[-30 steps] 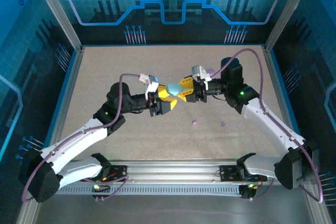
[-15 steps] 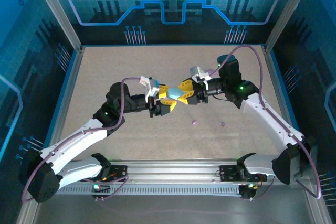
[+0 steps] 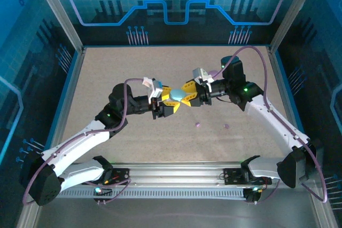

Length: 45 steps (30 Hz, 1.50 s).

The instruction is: Insert the wireless bluetooth earbuds into the charging case

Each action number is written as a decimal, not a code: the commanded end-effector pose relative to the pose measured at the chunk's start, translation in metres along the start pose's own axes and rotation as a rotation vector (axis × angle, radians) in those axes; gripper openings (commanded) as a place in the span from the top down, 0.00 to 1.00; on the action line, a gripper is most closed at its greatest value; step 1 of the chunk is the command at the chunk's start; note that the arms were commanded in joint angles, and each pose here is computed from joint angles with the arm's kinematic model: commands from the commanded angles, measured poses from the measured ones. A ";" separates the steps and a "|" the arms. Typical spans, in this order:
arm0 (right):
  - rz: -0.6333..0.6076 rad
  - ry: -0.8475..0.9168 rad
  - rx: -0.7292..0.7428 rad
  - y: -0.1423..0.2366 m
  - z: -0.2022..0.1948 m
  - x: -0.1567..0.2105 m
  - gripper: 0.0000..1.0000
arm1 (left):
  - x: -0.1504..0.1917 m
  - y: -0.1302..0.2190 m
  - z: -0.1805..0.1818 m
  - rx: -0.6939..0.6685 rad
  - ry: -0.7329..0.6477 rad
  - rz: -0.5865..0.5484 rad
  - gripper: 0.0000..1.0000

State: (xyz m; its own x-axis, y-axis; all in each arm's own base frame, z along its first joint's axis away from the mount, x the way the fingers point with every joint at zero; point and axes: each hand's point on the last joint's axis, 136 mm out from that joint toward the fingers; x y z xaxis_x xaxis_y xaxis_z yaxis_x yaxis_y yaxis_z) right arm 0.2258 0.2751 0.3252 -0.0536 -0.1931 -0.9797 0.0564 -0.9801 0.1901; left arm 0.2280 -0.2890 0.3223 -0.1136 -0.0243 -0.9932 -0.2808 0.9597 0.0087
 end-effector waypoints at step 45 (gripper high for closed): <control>-0.006 -0.001 0.168 0.010 -0.018 -0.013 0.50 | 0.005 0.000 -0.010 0.060 -0.005 0.033 0.75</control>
State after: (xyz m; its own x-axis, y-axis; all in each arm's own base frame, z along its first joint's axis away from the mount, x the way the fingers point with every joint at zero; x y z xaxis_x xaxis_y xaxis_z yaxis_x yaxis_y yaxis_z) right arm 0.2313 0.2730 0.3324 -0.0727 -0.1962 -0.9779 -0.0220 -0.9799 0.1983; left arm 0.2320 -0.2888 0.3131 -0.1415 -0.0015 -0.9899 -0.2891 0.9565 0.0399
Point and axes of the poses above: each hand's point on the last joint's axis, 136 mm out from that joint toward the fingers, its own y axis back along the fingers, its own z axis along the line the jaws close on, x = y × z, and after that the axes turned 2 degrees about -y, right-handed
